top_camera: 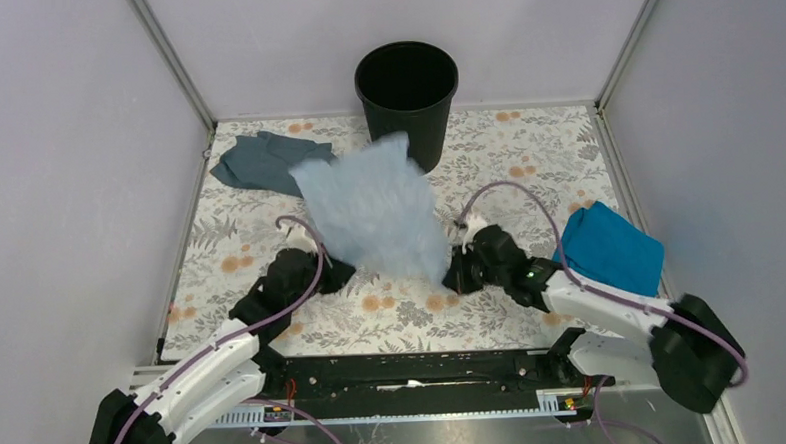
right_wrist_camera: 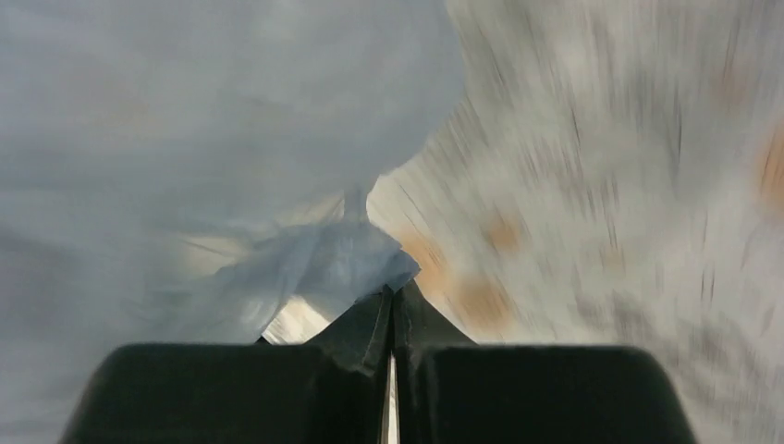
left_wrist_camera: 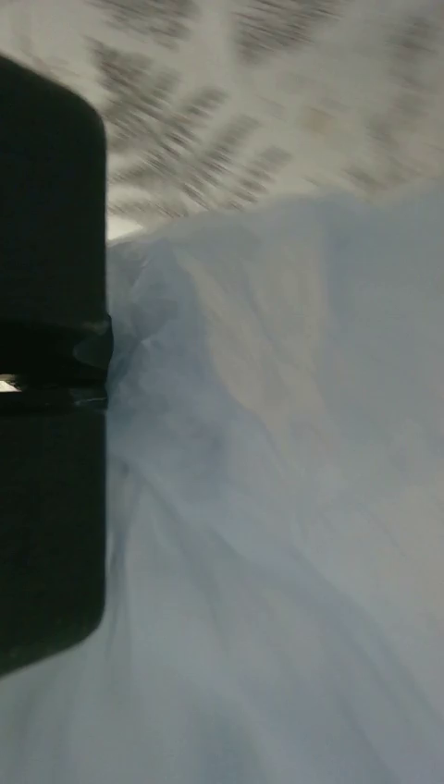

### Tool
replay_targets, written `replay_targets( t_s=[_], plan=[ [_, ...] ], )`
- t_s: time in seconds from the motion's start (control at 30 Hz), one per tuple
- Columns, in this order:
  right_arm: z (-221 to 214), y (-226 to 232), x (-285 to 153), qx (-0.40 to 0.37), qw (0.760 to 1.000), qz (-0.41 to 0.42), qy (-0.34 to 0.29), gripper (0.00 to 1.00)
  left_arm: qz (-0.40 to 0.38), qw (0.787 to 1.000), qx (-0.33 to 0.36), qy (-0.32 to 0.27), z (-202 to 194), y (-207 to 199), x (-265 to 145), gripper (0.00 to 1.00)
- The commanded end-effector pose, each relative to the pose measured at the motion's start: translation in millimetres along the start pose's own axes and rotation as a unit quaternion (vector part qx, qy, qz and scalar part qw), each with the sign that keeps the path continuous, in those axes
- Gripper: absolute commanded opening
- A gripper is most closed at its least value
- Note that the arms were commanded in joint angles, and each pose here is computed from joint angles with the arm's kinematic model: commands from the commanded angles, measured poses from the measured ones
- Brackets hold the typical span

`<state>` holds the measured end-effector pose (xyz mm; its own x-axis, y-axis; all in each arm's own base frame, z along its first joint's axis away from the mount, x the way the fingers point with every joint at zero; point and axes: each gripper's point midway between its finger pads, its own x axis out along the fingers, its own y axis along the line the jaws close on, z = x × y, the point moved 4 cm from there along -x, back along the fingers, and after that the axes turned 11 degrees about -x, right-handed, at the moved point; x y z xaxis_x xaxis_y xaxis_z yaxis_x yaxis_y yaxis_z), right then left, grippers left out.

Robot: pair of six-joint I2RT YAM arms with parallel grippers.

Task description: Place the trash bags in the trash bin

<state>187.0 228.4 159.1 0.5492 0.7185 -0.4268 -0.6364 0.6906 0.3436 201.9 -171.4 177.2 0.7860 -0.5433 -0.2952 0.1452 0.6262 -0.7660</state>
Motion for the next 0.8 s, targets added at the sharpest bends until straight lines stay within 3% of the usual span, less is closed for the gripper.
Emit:
replay_targets(
  t_s=[0.0, 0.13, 0.2, 0.27, 0.33, 0.4, 0.47, 0.5, 0.6, 0.63, 0.7, 0.77],
  plan=[
    [62, 28, -5, -0.018, 0.998, 0.044, -0.044, 0.0, -0.074, 0.994, -0.038, -0.069, 40, -47, -8, 0.0],
    [202, 69, -53, -0.136, 0.984, 0.036, -0.112, 0.0, -0.187, 0.974, 0.083, -0.093, 136, -195, -37, 0.0],
    [262, 97, -96, -0.169, 0.969, 0.057, -0.174, 0.0, -0.301, 0.943, 0.116, -0.081, 163, -271, -72, 0.0],
    [274, 110, -121, -0.182, 0.957, 0.079, -0.212, 0.0, -0.373, 0.915, 0.124, -0.093, 166, -297, -98, 0.0],
    [260, 104, -128, -0.179, 0.951, 0.075, -0.24, 0.0, -0.39, 0.905, 0.122, -0.115, 151, -277, -102, 0.0],
    [221, 78, -112, -0.156, 0.958, 0.038, -0.238, 0.0, -0.312, 0.937, 0.087, -0.129, 126, -215, -72, 0.0],
    [156, 39, -76, -0.103, 0.979, -0.021, -0.177, 0.0, -0.15, 0.984, 0.033, -0.095, 83, -122, -26, 0.0],
    [117, 23, -57, -0.073, 0.988, -0.037, -0.129, 0.0, -0.072, 0.995, 0.018, -0.061, 57, -76, -10, 0.0],
    [18, 3, -15, -0.003, 1.0, -0.017, -0.001, 0.0, 0.046, 0.998, -0.002, 0.039, -6, 6, 5, 0.0],
    [8, 2, -11, 0.003, 1.0, -0.014, 0.015, 0.0, 0.06, 0.997, -0.009, 0.05, -11, 14, 5, 0.0],
    [27, 4, -14, -0.014, 1.0, -0.022, 0.001, 0.0, 0.044, 0.999, 0.004, 0.023, 10, -1, 3, 0.0],
    [80, 15, -27, -0.057, 0.997, -0.031, -0.049, 0.0, -0.017, 0.998, 0.041, -0.044, 61, -57, -9, 0.0]
  ],
)
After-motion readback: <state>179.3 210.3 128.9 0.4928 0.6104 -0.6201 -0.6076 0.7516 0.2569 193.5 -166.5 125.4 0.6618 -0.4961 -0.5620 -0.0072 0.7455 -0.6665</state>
